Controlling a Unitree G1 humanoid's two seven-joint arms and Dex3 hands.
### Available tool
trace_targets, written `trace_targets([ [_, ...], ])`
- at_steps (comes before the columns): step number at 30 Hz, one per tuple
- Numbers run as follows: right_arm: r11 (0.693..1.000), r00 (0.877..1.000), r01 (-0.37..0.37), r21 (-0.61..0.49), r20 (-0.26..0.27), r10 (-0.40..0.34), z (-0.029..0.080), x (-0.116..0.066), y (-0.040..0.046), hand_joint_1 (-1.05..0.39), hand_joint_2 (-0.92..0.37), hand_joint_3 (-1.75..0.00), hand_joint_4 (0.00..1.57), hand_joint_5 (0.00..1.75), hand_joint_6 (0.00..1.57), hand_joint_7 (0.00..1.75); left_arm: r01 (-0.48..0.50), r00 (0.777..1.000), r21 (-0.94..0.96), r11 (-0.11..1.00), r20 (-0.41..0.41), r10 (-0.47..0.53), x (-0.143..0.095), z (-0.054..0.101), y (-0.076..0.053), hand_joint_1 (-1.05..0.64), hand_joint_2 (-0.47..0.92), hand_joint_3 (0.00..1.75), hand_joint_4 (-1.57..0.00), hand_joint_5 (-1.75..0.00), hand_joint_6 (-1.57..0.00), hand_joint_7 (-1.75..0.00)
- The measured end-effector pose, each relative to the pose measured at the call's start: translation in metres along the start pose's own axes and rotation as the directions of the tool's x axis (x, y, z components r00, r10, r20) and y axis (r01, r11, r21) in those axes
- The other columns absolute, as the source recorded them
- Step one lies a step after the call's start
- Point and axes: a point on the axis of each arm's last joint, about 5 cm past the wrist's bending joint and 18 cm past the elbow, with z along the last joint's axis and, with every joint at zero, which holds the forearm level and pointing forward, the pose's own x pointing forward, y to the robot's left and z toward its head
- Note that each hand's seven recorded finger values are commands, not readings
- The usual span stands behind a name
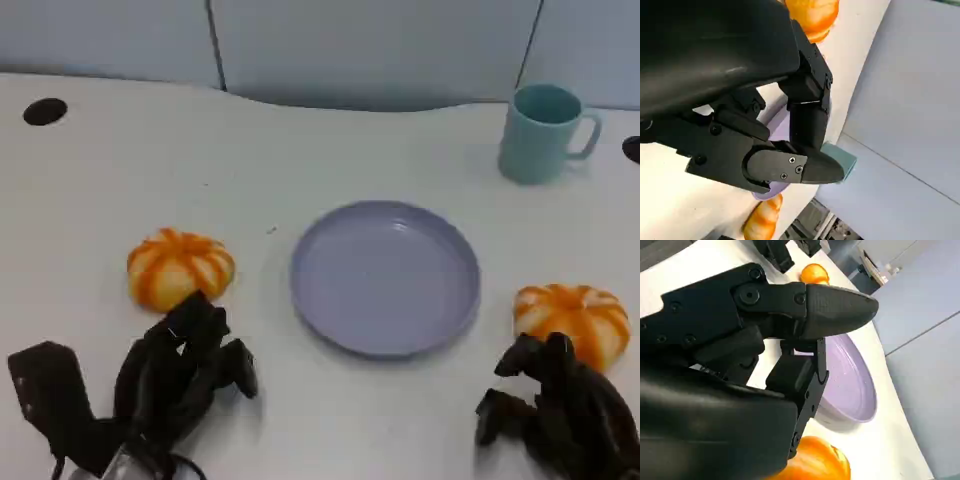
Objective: Grasp the bread from the table and place it into the plate.
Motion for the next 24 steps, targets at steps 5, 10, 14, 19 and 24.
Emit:
trace_targets([
  [5, 1.0, 1.0, 0.0, 0.001, 0.0, 0.0, 0.0, 0.0, 0.0, -0.43, -0.92, -0.53, 1.17, 1.32, 1.03, 1.18, 0.0, 1.0, 0.001, 1.0, 0.001, 0.0, 0.0, 0.0001, 0.0001, -0.71, 0.92, 0.24, -1.01, -1.75, -0.72, -1.75],
  [10, 1.0, 1.0, 0.0, 0.001, 0.001, 0.0, -0.0001, 0.0, 0.0002, -0.44, -0.92, -0.53, 1.18, 1.32, 1.03, 1.19, -0.001, 1.0, 0.001, 1.0, 0.001, 0.001, -0.0001, 0.0001, 0.0001, -0.72, 0.92, 0.24, -1.0, -1.75, -0.71, -1.75],
  [14, 1.0, 1.0, 0.001, 0.001, 0.001, -0.001, -0.0001, 0.0, 0.0002, -0.44, -0.92, -0.52, 1.18, 1.32, 1.04, 1.2, 0.001, 1.0, 0.002, 1.0, 0.0, -0.001, 0.0001, 0.0, -0.0001, -0.73, 0.92, 0.24, -1.0, -1.75, -0.72, -1.75],
  [19, 1.0, 1.0, 0.009, -0.003, 0.001, -0.009, 0.0001, -0.0001, 0.0009, -0.44, -0.92, -0.52, 1.19, 1.32, 1.04, 1.22, 0.003, 1.0, 0.013, 1.0, -0.001, -0.003, 0.0002, -0.0001, -0.0006, -0.72, 0.92, 0.25, -1.01, -1.75, -0.72, -1.75],
  [24, 1.0, 1.0, 0.01, -0.003, 0.001, -0.01, 0.0001, -0.0001, 0.001, -0.43, -0.92, -0.52, 1.19, 1.32, 1.03, 1.22, 0.005, 1.0, 0.011, 1.0, -0.001, -0.005, 0.0006, -0.0006, -0.0017, -0.7, 0.92, 0.25, -1.01, -1.75, -0.73, -1.75],
])
